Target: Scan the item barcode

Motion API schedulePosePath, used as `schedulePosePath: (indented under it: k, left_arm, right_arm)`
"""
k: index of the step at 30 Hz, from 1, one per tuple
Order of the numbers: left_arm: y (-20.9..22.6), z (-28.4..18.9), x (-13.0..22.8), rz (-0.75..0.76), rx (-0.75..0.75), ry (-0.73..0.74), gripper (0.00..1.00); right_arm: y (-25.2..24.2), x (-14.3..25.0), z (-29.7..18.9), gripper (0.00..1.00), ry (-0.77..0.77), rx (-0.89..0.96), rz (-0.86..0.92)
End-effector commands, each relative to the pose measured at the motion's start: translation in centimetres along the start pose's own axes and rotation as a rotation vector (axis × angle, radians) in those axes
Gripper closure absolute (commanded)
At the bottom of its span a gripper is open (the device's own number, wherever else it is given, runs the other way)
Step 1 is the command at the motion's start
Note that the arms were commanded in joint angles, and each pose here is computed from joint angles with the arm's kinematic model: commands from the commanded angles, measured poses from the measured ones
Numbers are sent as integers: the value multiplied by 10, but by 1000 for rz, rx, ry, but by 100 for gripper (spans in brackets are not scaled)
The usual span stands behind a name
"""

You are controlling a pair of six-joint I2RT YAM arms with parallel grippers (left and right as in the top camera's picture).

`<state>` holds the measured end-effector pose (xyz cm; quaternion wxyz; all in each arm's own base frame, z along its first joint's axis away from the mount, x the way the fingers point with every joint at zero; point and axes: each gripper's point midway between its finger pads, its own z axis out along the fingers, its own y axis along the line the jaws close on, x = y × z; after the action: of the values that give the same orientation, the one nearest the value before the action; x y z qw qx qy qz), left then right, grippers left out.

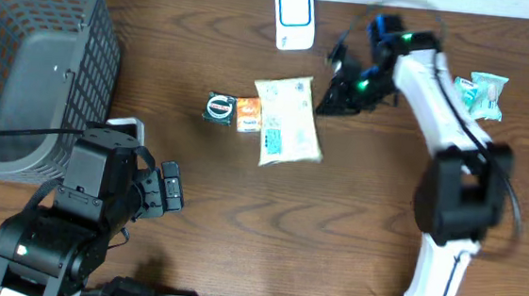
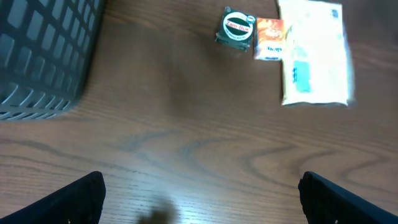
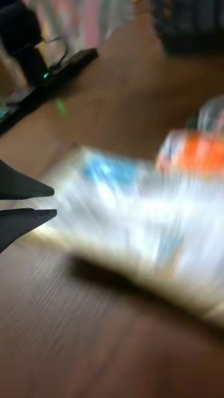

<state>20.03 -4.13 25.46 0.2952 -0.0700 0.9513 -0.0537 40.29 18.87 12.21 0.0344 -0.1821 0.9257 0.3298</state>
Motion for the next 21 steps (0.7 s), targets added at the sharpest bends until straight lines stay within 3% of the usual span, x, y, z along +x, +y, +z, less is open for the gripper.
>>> schedulePosePath:
  k: [1, 4, 5, 8, 11, 12, 14, 16, 17, 19, 21]
  left_arm:
    - [1, 0, 0, 0, -1, -3, 3]
    - [1, 0, 0, 0, -1, -3, 2]
    - [1, 0, 0, 0, -1, -3, 3]
    - [1, 0, 0, 0, -1, -3, 2]
    - [1, 0, 0, 0, -1, -3, 2]
    - [1, 0, 0, 0, -1, -3, 2]
    - [1, 0, 0, 0, -1, -3, 2]
    - [1, 0, 0, 0, -1, -3, 2]
    - [1, 0, 0, 0, -1, -3, 3]
    - [1, 0, 0, 0, -1, -3, 2]
    - [1, 0, 0, 0, -1, -3, 2]
  right_arm:
    - [68, -12, -63, 99, -161, 14, -394]
    - [76, -11, -83, 99, -205, 69, -402]
    - [74, -11, -87, 93, -212, 86, -364]
    - [64, -9, -87, 55, -206, 101, -169]
    - [58, 2, -72, 31, -154, 84, -12]
    - [58, 7, -65, 29, -130, 72, 26]
    - [61, 17, -49, 30, -86, 48, 37]
    - [67, 25, -28, 37, -49, 30, 18]
    - [70, 28, -13, 45, -35, 24, -1]
    - [72, 30, 10, 70, -31, 24, -5]
    - [69, 31, 32, 75, -41, 51, 54]
